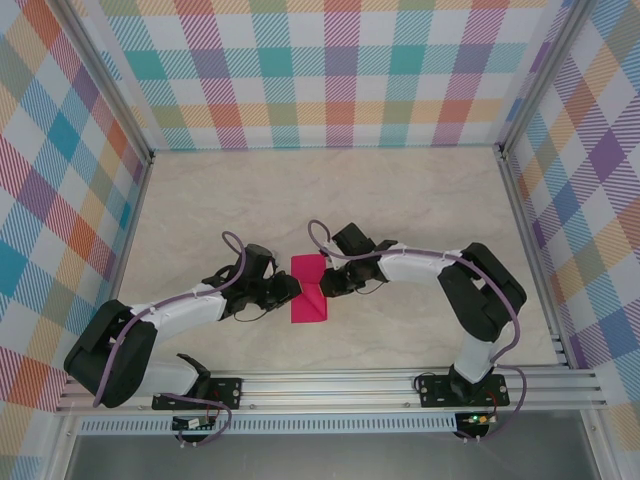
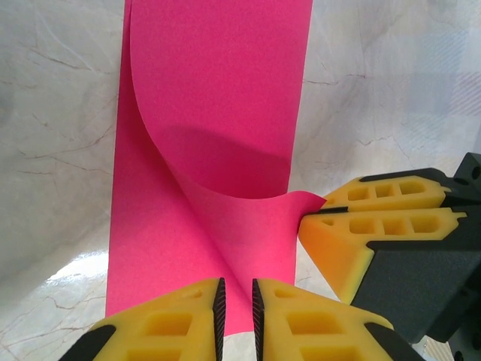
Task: Fold a paper plane with a square sheet of paper (pick it up from the middle)
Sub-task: Fold the triangle a second time at the center of the table.
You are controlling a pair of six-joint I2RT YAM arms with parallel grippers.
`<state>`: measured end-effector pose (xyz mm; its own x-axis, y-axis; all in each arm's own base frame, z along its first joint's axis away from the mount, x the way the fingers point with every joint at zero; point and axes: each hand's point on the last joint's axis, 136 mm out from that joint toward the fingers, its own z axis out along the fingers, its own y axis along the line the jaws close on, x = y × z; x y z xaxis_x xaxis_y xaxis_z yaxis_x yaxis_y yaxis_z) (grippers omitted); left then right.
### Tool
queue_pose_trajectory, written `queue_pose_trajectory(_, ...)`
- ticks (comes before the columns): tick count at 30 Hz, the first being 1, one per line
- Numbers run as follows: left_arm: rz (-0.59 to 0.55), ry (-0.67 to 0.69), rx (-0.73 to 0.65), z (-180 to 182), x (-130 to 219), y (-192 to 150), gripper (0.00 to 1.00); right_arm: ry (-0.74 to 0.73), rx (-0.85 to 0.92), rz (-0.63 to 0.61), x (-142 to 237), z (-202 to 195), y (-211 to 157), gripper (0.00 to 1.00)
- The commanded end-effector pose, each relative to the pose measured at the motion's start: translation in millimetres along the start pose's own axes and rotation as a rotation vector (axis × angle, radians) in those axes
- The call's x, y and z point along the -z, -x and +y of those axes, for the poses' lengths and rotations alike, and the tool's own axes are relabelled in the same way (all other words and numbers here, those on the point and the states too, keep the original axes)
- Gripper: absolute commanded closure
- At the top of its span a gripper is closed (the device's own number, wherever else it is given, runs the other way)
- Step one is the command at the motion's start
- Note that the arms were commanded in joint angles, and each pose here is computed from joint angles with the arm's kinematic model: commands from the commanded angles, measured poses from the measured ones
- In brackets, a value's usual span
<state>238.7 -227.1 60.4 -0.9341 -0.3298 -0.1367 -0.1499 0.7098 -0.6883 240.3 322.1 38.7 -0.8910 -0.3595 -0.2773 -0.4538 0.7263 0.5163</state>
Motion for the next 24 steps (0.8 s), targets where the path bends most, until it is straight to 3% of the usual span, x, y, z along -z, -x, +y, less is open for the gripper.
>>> queue_pose_trajectory(1, -0.019, -0.021, -0.015, -12, -1, 4, 0.80, 0.020, 0.017, 0.026, -3, 2, 2, 0.88)
queue_pose_trajectory(24, -0.024, -0.048, -0.011, -19, -1, 6, 0.80, -0.041, -0.012, 0.040, -7, -14, -2, 0.88)
